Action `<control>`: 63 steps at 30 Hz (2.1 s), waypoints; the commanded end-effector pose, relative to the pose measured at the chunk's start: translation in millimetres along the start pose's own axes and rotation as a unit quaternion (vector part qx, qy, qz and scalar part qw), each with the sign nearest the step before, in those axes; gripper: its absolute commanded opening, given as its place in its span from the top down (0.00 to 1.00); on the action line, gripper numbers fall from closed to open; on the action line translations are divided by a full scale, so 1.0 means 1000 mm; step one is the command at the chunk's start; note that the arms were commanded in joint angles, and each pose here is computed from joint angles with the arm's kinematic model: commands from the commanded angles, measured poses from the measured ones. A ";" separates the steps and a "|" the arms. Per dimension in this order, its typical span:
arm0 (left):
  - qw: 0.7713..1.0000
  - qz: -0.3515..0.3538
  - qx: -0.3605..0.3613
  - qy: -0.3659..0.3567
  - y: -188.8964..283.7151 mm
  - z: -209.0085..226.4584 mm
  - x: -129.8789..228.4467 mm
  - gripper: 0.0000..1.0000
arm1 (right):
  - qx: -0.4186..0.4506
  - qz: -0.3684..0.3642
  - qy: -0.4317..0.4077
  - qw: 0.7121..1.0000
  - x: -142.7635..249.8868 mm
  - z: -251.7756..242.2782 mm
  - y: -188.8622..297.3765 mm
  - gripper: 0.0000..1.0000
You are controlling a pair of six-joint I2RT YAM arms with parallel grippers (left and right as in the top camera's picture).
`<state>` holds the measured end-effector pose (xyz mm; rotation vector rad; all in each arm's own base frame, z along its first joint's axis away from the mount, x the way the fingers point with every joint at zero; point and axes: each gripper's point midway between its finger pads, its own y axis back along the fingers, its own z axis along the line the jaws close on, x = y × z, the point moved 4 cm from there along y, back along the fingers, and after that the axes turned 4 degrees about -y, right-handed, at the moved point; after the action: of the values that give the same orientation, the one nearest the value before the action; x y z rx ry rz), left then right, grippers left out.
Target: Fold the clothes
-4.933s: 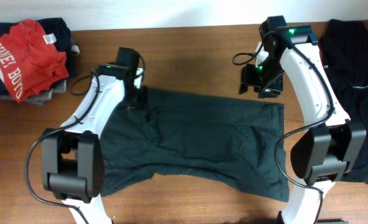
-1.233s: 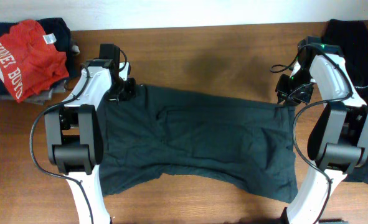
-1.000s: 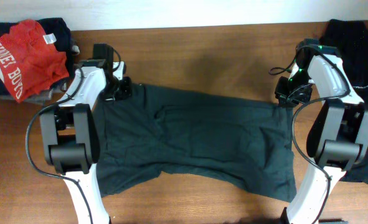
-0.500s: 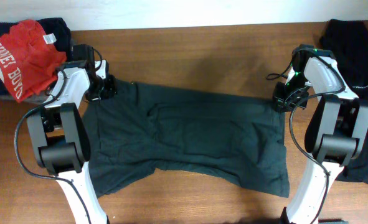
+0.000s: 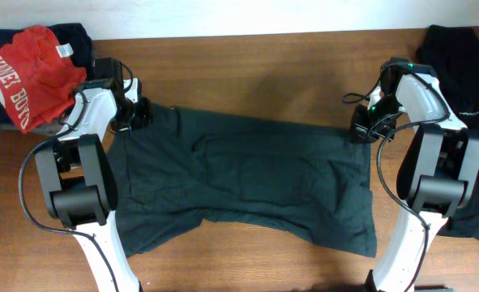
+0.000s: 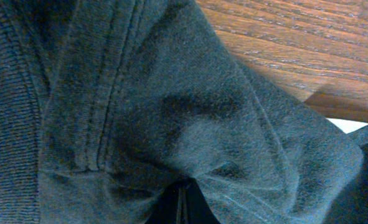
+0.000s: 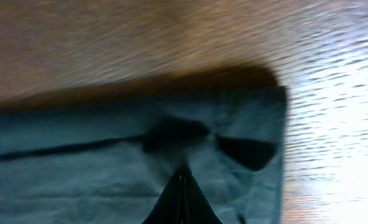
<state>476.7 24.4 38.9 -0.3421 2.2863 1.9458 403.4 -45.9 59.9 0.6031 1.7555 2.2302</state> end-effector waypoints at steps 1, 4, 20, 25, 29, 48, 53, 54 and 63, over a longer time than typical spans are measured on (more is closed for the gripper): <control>0.998 0.044 -0.047 0.009 -0.030 0.029 0.021 0.99 | -0.036 -0.034 0.032 0.998 0.006 0.018 0.033 0.96; 0.998 0.044 -0.047 0.009 -0.030 0.029 0.021 0.99 | -0.036 -0.036 0.039 0.998 0.008 0.023 0.035 0.96; 0.998 0.043 -0.047 0.009 -0.030 0.029 0.021 0.99 | 0.022 -0.016 0.039 0.999 0.017 0.007 -0.015 0.96; 0.998 0.043 -0.047 0.009 -0.030 0.029 0.020 0.99 | 0.070 -0.025 0.017 0.997 0.018 -0.010 -0.026 0.96; 0.998 0.043 -0.050 0.011 -0.030 0.030 0.021 0.99 | 0.089 -0.032 0.012 0.995 0.016 -0.016 -0.025 0.96; 0.995 0.043 -0.083 0.029 -0.023 0.056 0.020 0.99 | 0.109 -0.049 -0.001 0.993 0.007 -0.015 -0.004 0.97; 0.995 0.040 -0.085 0.041 -0.013 0.067 0.015 0.99 | 0.109 -0.055 0.000 0.993 0.004 -0.010 0.012 0.96; 0.995 0.039 -0.085 0.042 -0.010 0.067 0.013 0.99 | 0.108 -0.057 0.000 0.992 0.003 -0.009 0.014 0.96; 0.995 0.023 -0.086 0.037 0.036 0.057 -0.019 0.78 | 0.095 -0.041 0.001 0.995 0.009 0.000 0.034 0.96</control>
<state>471.4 82.3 50.7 -0.3666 2.2523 2.1795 392.6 -49.7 83.0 0.5591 1.9954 2.0321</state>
